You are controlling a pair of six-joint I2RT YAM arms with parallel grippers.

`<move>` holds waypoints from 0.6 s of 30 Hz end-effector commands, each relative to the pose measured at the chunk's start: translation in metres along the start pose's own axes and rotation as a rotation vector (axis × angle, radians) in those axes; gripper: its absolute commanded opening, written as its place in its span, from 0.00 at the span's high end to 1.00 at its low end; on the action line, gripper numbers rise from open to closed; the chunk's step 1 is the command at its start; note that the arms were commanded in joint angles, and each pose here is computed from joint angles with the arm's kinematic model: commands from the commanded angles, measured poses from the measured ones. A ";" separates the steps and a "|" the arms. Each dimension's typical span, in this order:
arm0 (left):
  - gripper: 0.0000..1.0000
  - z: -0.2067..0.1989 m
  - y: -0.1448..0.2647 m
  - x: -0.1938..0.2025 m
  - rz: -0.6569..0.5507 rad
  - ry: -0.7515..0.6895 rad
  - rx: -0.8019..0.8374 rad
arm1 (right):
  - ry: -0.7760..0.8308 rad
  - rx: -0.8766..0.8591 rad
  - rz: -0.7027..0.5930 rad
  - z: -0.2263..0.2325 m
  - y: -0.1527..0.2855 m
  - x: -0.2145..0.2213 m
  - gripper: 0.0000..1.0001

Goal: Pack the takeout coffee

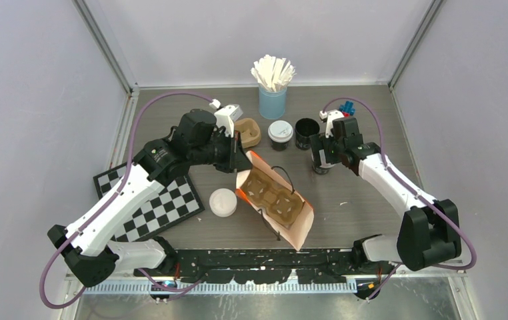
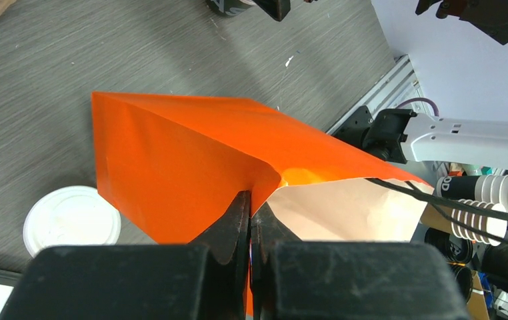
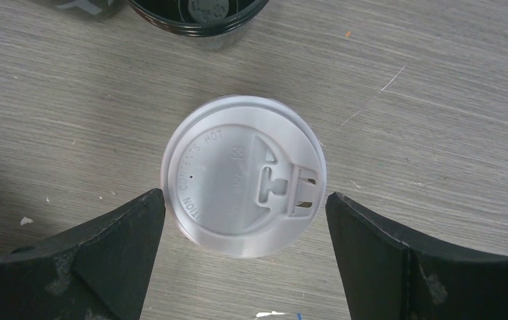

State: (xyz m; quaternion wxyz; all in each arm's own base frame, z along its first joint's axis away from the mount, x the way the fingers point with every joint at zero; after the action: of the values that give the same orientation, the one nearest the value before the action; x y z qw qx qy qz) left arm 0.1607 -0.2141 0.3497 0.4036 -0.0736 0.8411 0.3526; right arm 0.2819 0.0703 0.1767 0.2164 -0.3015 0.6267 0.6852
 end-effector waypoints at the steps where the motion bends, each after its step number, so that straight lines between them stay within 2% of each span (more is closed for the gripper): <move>1: 1.00 -0.008 0.014 -0.008 -0.045 -0.006 0.036 | 0.013 0.003 -0.137 0.000 0.011 -0.019 0.05; 18: 0.99 -0.009 0.012 -0.008 -0.040 0.010 0.040 | 0.031 -0.027 -0.120 0.003 -0.002 -0.016 0.05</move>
State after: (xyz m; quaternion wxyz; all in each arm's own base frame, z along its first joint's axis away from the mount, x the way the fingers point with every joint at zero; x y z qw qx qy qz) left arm 0.1597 -0.2135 0.3489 0.3980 -0.0723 0.8428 0.3551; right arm 0.2863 0.0710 0.1801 0.2324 -0.3315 0.6134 0.6781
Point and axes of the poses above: each gripper's point midway between its finger pads, its own y axis back along the fingers, its own z axis along the line the jaws close on, x = y × z, the point moved 8 cm from there along y, back along the fingers, and after that the axes turned 8 degrees about -y, right-handed, at the moved point
